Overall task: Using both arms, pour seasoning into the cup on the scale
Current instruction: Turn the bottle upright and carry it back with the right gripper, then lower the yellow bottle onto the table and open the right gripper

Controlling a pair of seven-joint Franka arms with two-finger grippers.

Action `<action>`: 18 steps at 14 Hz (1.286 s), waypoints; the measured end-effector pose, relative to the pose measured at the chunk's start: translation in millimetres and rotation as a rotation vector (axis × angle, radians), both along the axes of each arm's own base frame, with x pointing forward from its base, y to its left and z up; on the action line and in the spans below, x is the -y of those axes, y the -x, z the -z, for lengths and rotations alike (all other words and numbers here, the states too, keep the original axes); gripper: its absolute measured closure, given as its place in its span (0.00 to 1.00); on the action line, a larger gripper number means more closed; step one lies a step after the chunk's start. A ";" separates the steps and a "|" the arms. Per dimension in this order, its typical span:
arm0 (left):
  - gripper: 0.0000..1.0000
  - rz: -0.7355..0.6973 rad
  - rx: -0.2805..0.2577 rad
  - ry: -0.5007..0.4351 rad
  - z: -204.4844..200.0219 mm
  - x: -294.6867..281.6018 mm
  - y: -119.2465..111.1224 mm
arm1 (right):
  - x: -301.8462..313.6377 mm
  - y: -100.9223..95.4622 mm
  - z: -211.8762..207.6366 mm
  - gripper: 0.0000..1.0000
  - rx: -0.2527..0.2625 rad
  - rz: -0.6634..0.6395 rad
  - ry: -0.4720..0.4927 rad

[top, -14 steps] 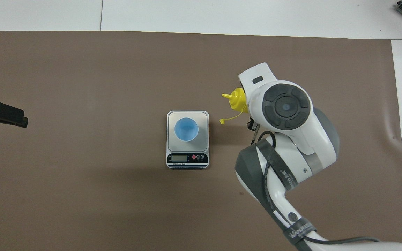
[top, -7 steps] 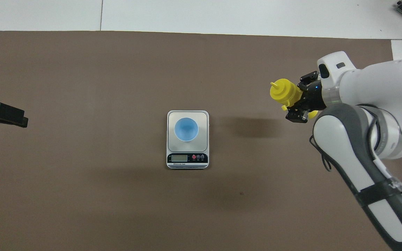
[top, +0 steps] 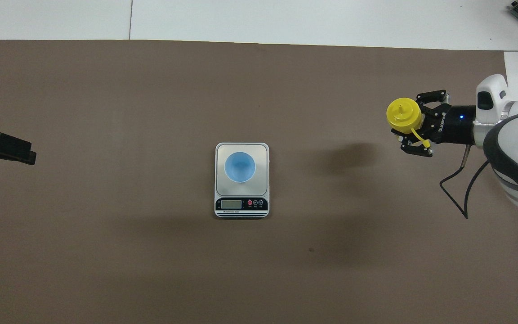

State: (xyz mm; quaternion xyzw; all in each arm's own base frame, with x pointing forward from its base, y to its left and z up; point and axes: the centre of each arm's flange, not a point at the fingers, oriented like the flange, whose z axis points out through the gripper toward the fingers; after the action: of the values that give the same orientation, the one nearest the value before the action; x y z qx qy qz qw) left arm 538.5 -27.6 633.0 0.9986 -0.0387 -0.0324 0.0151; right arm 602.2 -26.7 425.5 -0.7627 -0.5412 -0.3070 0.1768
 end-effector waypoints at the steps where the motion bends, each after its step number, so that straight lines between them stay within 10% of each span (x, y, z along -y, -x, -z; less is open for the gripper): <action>1: 0.00 0.000 0.000 0.000 0.0 0.0 0.0 | 8.6 3.7 5.7 0.47 0.009 -0.003 -0.040; 18: 0.00 0.000 0.000 0.000 0.0 0.0 0.0 | 66.6 34.1 132.7 0.47 0.026 0.015 -0.372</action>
State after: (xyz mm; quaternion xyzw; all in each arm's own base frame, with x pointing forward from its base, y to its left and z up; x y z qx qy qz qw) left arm 538.5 -27.6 633.0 0.9986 -0.0387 -0.0324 0.0151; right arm 568.1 -93.3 292.8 -0.7167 -0.4717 -0.4130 0.3054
